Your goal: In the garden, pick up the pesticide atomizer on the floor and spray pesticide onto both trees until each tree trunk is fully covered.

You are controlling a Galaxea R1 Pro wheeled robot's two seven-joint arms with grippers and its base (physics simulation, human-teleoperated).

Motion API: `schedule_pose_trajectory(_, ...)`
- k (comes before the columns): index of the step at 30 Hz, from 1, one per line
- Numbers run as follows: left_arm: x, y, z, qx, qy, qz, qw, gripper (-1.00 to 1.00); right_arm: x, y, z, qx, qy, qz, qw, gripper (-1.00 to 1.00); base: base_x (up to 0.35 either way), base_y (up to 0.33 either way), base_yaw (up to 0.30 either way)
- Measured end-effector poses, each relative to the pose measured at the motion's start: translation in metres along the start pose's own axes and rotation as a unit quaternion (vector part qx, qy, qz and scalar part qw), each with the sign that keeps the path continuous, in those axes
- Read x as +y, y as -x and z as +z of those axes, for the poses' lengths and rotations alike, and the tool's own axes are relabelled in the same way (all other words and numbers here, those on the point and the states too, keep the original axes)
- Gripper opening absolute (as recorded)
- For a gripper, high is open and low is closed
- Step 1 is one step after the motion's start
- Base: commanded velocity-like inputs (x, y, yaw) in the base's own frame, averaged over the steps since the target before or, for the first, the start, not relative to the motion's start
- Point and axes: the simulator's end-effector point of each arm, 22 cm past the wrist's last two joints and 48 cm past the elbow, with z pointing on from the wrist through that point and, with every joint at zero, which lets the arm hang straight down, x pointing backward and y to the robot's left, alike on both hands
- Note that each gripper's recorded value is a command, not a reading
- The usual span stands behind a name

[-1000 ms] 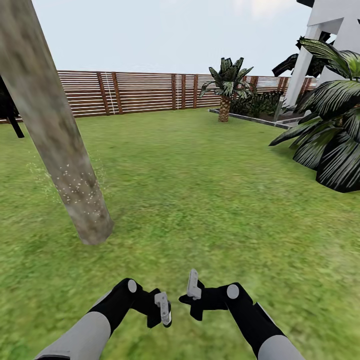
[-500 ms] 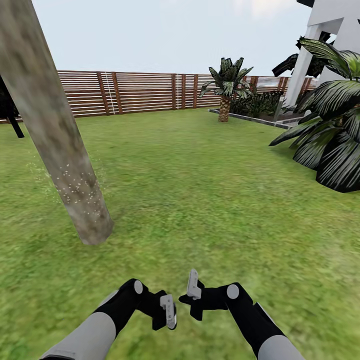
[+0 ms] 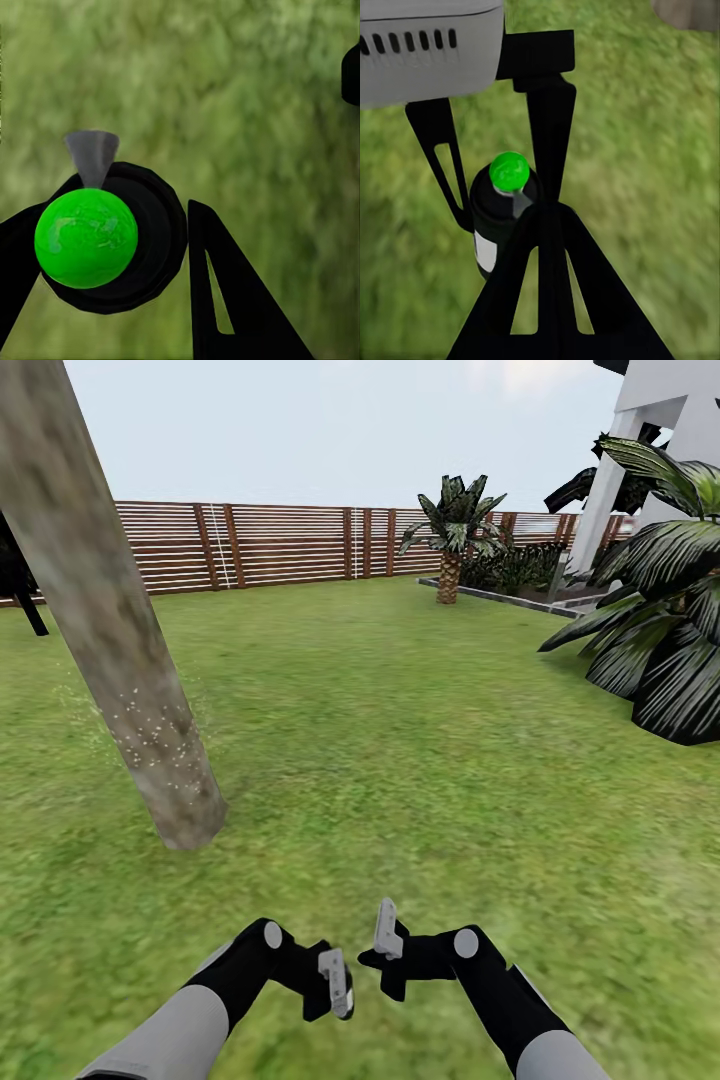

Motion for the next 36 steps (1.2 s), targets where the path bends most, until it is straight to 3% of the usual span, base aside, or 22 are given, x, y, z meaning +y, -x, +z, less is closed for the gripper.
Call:
schedule_pose_trajectory(8, -0.008, 0.006, -0.001, -0.015, -0.019, -0.007, 0.9997, -1.0, 0.0, -0.001, 0.0, 0.001, 0.0, 0.0, 1.0, -1.0, 0.0, 0.0, 0.0)
schedule_pose_trajectory(13, -0.007, 0.017, -0.002, -0.04, -0.018, -0.004, 0.999, -1.0, 0.0, -0.001, 0.0, 0.001, 0.0, 0.001, 1.0, -1.0, 0.0, 0.0, 0.0)
schedule_pose_trajectory(36, -0.003, 0.028, -0.003, -0.059, -0.012, -0.016, 0.9981, -1.0, 0.0, -0.001, 0.0, 0.001, -0.001, 0.001, 1.0, -1.0, 0.0, 0.0, 0.0)
